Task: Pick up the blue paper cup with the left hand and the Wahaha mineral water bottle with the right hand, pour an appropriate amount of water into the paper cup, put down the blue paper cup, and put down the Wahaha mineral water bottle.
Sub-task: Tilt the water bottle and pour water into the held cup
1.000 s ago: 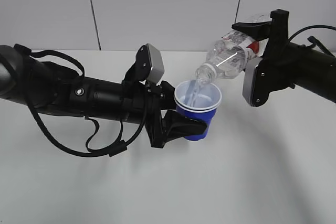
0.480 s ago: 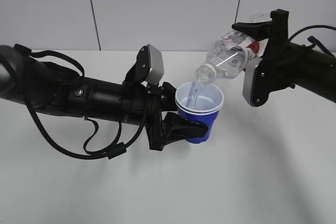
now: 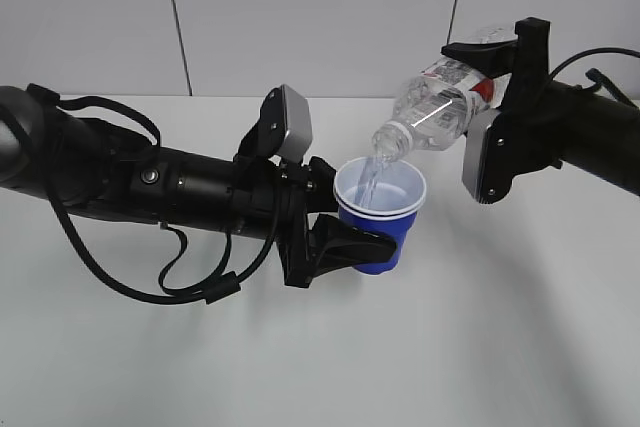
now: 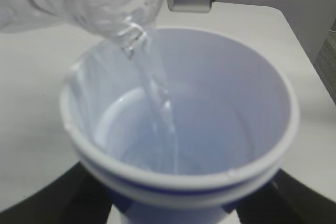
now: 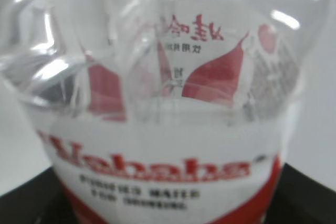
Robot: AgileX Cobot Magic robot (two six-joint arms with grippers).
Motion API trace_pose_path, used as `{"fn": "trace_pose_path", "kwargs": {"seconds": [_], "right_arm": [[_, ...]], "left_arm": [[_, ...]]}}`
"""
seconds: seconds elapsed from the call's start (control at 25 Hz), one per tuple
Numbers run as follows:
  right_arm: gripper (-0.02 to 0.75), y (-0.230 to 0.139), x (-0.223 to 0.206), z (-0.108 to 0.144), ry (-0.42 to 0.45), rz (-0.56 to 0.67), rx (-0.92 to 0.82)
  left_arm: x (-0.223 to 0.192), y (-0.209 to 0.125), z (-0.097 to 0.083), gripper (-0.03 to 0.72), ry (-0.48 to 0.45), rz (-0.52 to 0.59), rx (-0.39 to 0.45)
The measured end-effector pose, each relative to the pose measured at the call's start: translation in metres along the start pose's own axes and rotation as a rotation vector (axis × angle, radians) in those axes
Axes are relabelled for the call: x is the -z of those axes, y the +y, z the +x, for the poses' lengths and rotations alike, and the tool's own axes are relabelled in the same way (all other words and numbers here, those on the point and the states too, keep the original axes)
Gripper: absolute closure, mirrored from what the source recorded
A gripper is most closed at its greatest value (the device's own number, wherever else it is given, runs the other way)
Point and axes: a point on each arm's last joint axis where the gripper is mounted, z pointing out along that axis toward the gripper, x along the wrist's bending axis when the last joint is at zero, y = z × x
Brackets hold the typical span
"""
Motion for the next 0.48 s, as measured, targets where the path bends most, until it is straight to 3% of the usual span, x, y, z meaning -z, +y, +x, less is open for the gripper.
{"fn": "trace_pose_path", "kwargs": {"seconds": [0.48], "right_arm": [[0.246,0.0004,0.0000,0.0001,0.001,-0.005,0.006]], "left_arm": [[0.0000,0.0000,0.0000,0.198,0.000,0.000,0.000]]}}
